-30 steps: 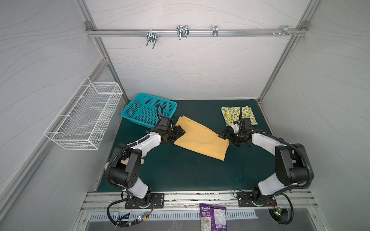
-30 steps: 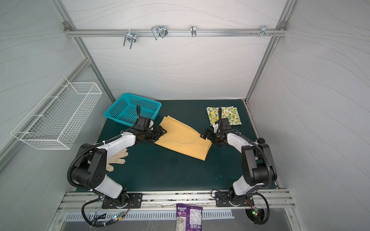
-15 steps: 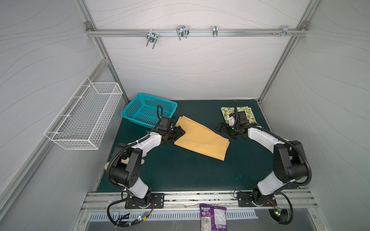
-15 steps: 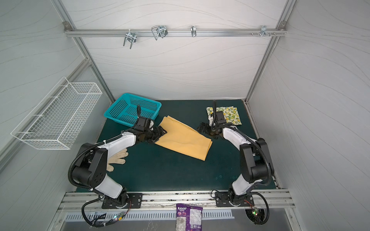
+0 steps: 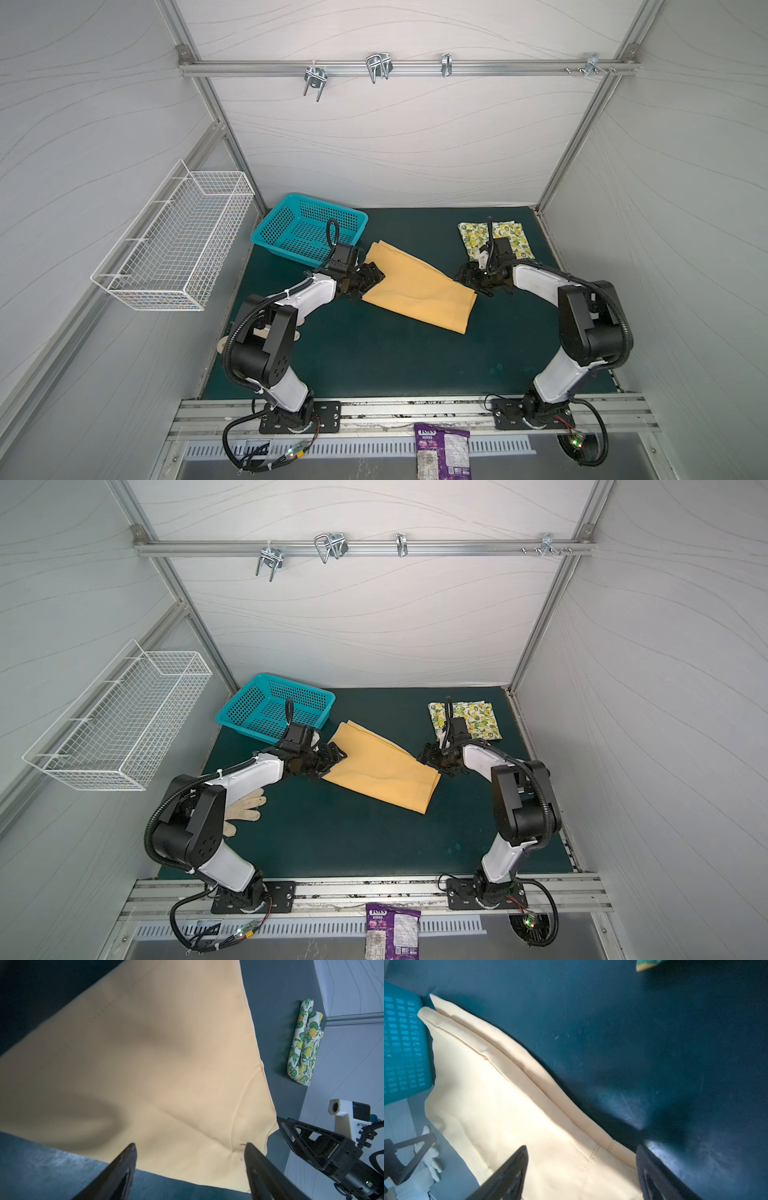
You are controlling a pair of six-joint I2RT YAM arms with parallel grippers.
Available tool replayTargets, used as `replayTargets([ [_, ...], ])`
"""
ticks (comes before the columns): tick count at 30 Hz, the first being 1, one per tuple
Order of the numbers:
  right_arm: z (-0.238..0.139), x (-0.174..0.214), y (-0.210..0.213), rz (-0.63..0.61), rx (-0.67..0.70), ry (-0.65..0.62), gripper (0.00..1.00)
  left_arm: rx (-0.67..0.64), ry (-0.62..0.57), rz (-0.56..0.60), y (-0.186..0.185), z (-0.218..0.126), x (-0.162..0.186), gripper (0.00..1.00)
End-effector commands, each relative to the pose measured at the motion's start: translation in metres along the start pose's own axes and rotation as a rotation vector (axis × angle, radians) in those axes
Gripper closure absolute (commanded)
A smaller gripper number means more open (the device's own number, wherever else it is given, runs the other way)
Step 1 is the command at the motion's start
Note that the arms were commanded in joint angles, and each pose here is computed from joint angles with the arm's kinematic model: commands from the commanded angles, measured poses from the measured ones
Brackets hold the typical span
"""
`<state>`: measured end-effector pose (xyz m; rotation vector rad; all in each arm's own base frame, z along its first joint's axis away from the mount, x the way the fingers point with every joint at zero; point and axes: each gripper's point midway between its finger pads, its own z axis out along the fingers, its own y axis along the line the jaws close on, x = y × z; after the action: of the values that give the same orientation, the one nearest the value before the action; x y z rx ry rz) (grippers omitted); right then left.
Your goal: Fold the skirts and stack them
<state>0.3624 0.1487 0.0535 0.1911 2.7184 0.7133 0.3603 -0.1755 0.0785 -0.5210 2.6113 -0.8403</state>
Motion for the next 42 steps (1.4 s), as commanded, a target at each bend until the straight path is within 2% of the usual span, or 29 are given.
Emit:
replayTargets([
  [1, 0.004, 0.004, -0.006, 0.001, 0.001, 0.006, 0.23, 0.028, -0.019, 0.021, -0.015, -0.002, -0.010, 0.18],
  [12, -0.001, 0.013, -0.016, 0.015, 0.006, -0.002, 0.34, 0.022, -0.009, 0.017, -0.011, 0.002, -0.009, 0.19],
  [19, 0.001, 0.013, -0.016, 0.018, -0.002, 0.000, 0.53, 0.021, -0.003, 0.009, -0.010, 0.004, -0.008, 0.19],
  [23, 0.000, 0.012, -0.019, 0.036, -0.001, -0.001, 0.68, 0.021, -0.002, 0.010, -0.010, 0.004, -0.007, 0.19],
  [31, -0.011, 0.012, -0.017, 0.047, -0.020, -0.019, 0.84, 0.019, 0.004, 0.010, -0.009, 0.007, -0.007, 0.19],
  [37, -0.017, 0.014, -0.014, 0.056, -0.040, -0.019, 0.90, 0.021, 0.005, 0.007, -0.010, 0.007, -0.008, 0.19],
  [42, -0.020, 0.021, -0.014, 0.069, -0.050, -0.009, 0.90, 0.021, 0.006, 0.009, -0.011, 0.008, -0.008, 0.19],
])
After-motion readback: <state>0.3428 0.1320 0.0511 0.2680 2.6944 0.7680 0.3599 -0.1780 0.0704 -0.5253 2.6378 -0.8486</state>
